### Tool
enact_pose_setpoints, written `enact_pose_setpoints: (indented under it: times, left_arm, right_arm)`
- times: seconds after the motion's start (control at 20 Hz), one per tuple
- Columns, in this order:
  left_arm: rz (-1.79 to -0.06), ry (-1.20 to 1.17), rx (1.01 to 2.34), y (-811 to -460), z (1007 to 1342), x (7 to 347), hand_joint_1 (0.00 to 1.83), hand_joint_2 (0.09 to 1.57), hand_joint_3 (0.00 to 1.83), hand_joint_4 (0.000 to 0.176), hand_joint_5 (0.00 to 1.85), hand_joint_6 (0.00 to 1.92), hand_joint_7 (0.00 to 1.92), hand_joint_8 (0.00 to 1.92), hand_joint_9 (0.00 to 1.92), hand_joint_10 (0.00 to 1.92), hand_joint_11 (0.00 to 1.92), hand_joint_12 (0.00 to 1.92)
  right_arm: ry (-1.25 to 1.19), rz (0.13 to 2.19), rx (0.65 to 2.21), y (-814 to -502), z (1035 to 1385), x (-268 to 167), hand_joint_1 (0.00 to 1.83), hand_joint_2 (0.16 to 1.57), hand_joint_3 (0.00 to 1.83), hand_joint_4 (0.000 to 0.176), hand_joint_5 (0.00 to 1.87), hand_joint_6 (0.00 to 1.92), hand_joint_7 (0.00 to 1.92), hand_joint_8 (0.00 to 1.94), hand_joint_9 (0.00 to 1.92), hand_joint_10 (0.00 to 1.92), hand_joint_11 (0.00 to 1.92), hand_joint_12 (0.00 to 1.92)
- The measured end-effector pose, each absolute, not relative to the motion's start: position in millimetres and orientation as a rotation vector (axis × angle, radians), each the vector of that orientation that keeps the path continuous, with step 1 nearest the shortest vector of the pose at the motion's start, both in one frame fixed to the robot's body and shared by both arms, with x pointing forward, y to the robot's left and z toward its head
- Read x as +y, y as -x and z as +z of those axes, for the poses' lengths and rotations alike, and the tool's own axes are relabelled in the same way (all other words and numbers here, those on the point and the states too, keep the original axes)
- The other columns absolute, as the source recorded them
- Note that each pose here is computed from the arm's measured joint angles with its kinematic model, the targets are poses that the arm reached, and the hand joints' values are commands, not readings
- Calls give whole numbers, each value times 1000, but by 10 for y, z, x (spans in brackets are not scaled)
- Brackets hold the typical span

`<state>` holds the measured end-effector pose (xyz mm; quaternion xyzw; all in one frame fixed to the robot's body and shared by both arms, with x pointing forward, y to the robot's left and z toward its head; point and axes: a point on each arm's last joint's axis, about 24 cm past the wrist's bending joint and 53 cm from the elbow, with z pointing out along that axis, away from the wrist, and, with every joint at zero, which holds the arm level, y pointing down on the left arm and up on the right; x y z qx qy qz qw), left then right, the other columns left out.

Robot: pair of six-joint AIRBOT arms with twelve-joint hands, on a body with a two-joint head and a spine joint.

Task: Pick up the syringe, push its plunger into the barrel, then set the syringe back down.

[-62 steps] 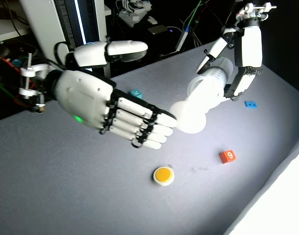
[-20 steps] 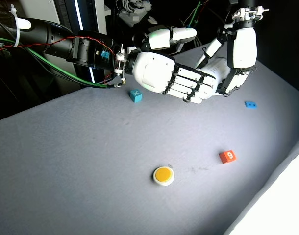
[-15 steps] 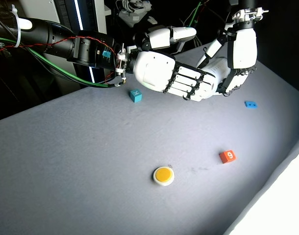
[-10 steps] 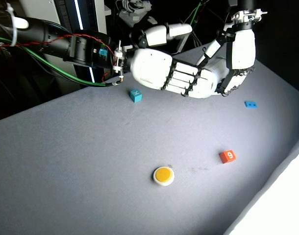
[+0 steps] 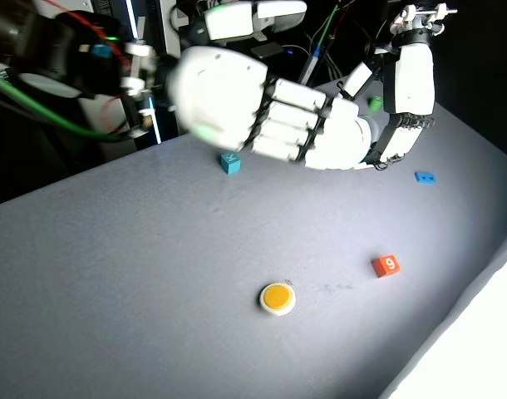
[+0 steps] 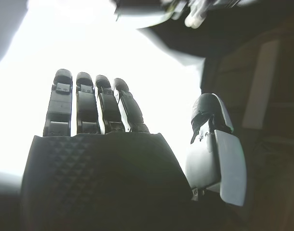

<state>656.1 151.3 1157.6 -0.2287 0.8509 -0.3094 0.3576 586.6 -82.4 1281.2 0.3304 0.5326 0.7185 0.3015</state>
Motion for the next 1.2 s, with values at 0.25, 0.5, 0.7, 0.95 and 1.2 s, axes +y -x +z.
enact_pose_setpoints:
  times: [0.25,0.5,0.7,0.95,1.2]
  left_arm:
    - [-691,528,2242,-6520,11296,1615,1367,1161,0,0,816,1051,949,1227,787,1353,610,1431]
    - [-563,403,2306,-6563,10838,1627,1370,1146,0,0,836,1065,976,1149,821,1302,622,1409]
    - [-520,346,2340,-6571,10575,1625,1365,1165,0,0,806,1063,926,1251,792,1361,617,1446]
    - [-452,276,2342,-6604,10431,1753,1365,1160,0,0,830,1086,924,1232,793,1340,596,1418]
    - [-454,264,2351,-6579,10394,1720,876,1164,0,0,305,186,430,127,315,479,7,1271]
  right_arm:
    - [-849,1724,1509,-5965,12560,-1268,0,1122,0,0,0,0,0,0,0,0,0,0]
    - [-797,1560,1648,-5931,12191,-1487,0,1123,0,0,0,0,0,0,0,0,0,0]
    - [-739,1553,1708,-5853,12080,-1364,0,1137,4,0,0,0,0,0,0,0,0,0]
    - [-627,1574,1752,-5692,11950,-1189,0,1136,3,0,0,0,0,0,0,0,0,0]
    - [-573,1563,1743,-5678,11963,-1133,0,1139,3,0,0,0,0,0,0,0,0,0]
